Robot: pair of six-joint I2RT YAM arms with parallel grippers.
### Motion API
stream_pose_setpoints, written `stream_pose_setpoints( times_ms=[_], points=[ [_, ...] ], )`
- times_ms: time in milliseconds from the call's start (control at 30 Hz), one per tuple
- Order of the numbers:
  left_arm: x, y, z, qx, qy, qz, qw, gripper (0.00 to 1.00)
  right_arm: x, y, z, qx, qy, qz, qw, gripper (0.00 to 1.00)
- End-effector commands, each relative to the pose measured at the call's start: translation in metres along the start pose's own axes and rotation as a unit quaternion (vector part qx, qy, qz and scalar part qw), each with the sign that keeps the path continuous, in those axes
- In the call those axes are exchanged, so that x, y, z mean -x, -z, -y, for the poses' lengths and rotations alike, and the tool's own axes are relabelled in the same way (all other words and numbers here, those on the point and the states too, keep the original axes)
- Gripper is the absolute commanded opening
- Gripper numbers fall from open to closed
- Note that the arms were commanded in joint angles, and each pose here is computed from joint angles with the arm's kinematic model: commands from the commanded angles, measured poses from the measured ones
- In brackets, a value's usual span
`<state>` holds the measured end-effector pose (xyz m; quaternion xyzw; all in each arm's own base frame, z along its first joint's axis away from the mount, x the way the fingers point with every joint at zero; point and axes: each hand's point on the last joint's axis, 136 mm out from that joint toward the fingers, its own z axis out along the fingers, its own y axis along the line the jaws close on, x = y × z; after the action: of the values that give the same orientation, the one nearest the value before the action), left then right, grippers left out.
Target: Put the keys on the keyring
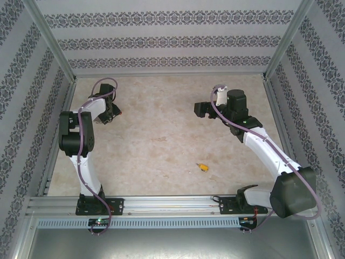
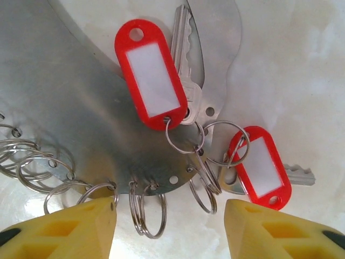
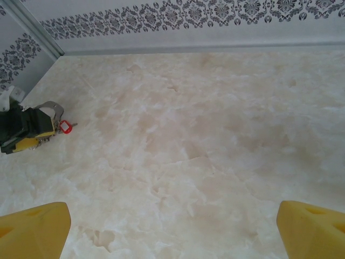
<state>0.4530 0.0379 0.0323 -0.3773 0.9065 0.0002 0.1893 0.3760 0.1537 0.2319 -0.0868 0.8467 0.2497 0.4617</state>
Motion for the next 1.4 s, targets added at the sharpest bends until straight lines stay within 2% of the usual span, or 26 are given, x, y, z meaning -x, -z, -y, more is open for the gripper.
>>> stream_pose_setpoints(
  times_ms=[0, 233, 400, 600, 733, 867, 1100, 1133, 1267, 1367],
  points=[
    [0.013, 0.006, 0.002, -0.002, 0.018, 0.032, 0.999, 0.50, 0.004, 0.004, 0.000, 0.006, -0.008, 0.011, 1.000, 0.98],
    [0.011, 0.005, 0.002, -0.006, 0.010, 0.029, 1.000, 0.26, 0.003, 0.001, 0.003, 0.003, -0.009, 0.009, 1.000, 0.98],
    [0.002, 0.008, 0.004, -0.024, -0.006, 0.016, 1.000, 0.00, 0.004, 0.001, 0.004, 0.000, -0.009, 0.010, 1.000, 0.98],
    [-0.025, 0.019, 0.007, -0.061, -0.037, -0.010, 0.997, 0.00, -0.003, 0.007, 0.004, -0.007, -0.010, 0.003, 1.000, 0.98],
    [-0.059, 0.035, 0.013, -0.085, -0.071, -0.028, 0.993, 0.00, -0.022, 0.010, 0.007, -0.009, -0.023, -0.011, 1.000, 0.98],
    [-0.118, 0.053, 0.025, -0.126, -0.106, -0.065, 0.984, 0.00, -0.047, 0.009, 0.008, -0.004, -0.044, -0.033, 0.998, 0.98],
    [-0.227, 0.087, 0.059, -0.186, -0.184, -0.129, 0.957, 0.00, -0.085, -0.001, 0.003, 0.003, -0.062, -0.078, 0.995, 0.98],
    [-0.238, 0.090, 0.060, -0.192, -0.187, -0.135, 0.954, 0.01, -0.088, -0.002, 0.002, 0.004, -0.063, -0.083, 0.995, 0.98],
    [-0.275, 0.104, 0.067, -0.229, -0.191, -0.172, 0.939, 0.18, -0.104, -0.010, -0.005, 0.011, -0.062, -0.108, 0.992, 0.98],
    [-0.278, 0.126, 0.074, -0.265, -0.200, -0.176, 0.927, 0.35, -0.114, -0.016, -0.011, 0.019, -0.058, -0.127, 0.990, 0.96]
  ],
)
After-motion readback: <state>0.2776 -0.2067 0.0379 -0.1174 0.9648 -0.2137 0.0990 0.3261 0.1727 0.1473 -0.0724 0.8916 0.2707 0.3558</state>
